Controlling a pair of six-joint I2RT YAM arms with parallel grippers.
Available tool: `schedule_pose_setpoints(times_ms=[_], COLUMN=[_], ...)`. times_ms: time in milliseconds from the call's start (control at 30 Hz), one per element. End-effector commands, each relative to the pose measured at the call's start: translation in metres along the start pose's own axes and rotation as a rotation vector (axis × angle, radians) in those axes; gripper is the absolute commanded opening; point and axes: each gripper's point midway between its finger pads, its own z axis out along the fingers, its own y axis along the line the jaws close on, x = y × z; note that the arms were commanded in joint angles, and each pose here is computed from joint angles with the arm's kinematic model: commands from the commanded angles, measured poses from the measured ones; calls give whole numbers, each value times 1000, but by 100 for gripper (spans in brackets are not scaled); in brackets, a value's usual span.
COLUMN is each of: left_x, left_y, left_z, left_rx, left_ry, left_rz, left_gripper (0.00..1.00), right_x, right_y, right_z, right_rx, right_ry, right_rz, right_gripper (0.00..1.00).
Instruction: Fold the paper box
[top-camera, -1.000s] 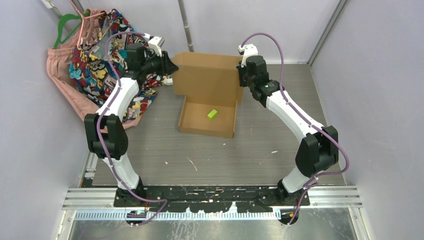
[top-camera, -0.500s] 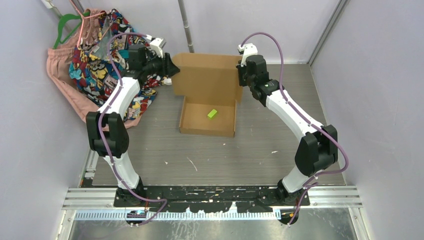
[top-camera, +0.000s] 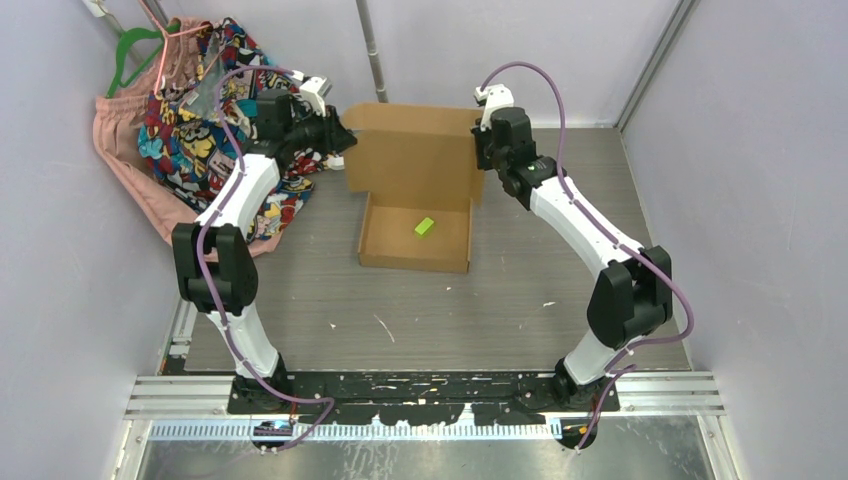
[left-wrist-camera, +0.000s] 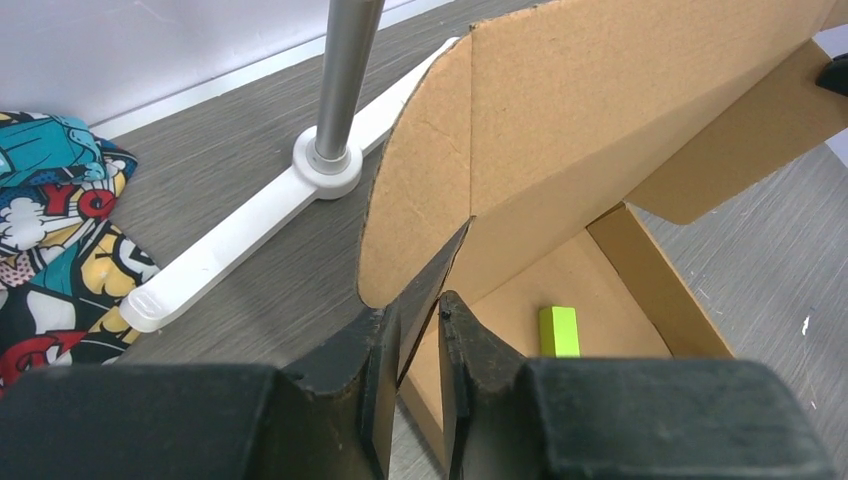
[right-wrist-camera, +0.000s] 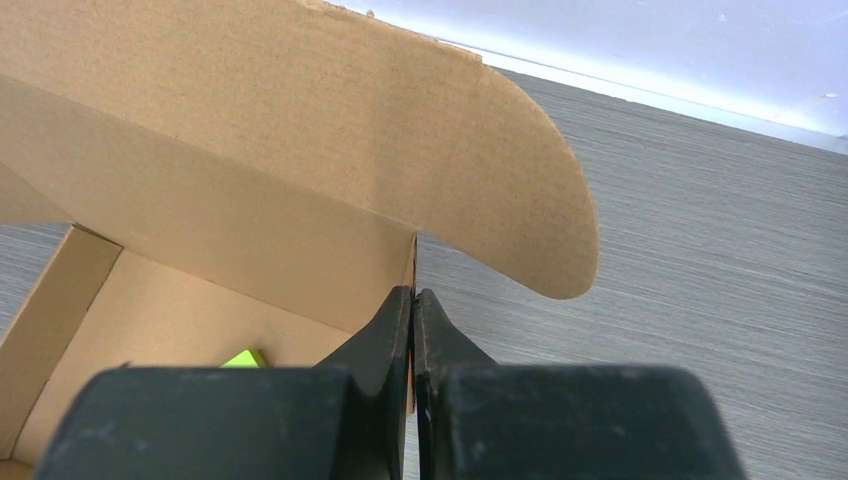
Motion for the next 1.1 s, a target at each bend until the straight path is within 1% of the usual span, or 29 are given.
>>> schedule_pose_setpoints(times_ms=[0, 267, 533, 700, 1067], left_x=[-29, -33, -25, -18, -11], left_y=[-6, -11, -37, -42, -55], left_z=[-12, -21, -17, -17, -23], left_rx=[3, -72, -156, -207, -251], left_ry=[-56, -63, -14, 3, 14], left_rz=[40, 40, 117, 118, 104], left_gripper=[21, 21, 21, 21, 20], right_x=[-10, -11, -11, -9, -13], right_y=[1, 0, 4, 4, 14], right_z=[1, 1, 0, -1, -2], right_rx=[-8, 4, 11, 26, 40], right_ry=[-5, 7, 26, 50, 89], right_rz=[-8, 5, 30, 52, 124], right_gripper=[5, 3, 1, 1, 1])
